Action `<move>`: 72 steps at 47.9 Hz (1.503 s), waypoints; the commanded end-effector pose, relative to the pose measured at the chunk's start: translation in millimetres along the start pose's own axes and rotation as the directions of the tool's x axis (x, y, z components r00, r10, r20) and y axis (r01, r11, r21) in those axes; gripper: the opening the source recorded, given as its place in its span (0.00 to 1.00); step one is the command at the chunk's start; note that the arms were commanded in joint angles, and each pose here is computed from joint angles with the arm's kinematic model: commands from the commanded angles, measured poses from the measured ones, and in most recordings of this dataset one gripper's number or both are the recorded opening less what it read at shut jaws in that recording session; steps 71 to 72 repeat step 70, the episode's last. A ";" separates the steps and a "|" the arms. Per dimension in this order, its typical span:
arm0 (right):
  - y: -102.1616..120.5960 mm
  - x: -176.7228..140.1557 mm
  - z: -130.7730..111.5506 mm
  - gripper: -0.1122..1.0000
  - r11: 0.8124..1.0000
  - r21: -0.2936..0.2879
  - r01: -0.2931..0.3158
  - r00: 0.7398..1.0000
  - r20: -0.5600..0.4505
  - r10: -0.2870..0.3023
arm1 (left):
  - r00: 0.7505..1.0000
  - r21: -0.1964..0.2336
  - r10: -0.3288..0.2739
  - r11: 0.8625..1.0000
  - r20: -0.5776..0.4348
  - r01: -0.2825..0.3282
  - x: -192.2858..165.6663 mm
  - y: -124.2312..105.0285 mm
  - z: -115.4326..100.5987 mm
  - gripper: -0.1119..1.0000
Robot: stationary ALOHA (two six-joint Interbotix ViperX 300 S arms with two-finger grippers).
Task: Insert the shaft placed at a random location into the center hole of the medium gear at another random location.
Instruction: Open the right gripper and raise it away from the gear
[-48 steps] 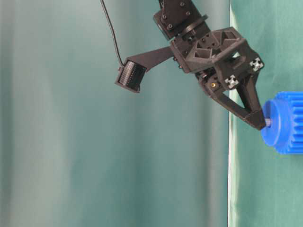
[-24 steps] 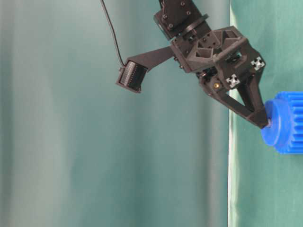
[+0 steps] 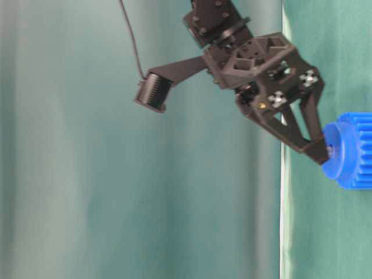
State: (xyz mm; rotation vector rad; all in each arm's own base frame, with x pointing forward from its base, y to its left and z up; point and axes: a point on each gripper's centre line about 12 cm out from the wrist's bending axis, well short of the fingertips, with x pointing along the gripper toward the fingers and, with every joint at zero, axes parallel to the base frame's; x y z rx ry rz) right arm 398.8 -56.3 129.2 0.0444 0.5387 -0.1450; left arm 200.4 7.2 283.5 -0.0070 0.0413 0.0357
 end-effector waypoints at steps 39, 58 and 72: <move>1.2 -69.3 29.7 0.86 1.000 -0.004 -0.006 0.999 0.051 0.006 | 1.000 0.000 0.003 1.000 0.014 -0.003 1.6 0.6 4.8 0.10; 0.7 -95.2 11.0 0.86 1.000 -0.001 -0.006 0.999 0.041 0.006 | 1.000 0.000 0.003 1.000 0.012 -0.003 1.5 0.6 4.2 0.10; 0.6 -99.5 8.2 0.86 1.000 0.001 -0.006 0.999 0.041 0.006 | 1.000 0.001 0.003 1.000 0.011 -0.003 1.8 0.6 4.3 0.10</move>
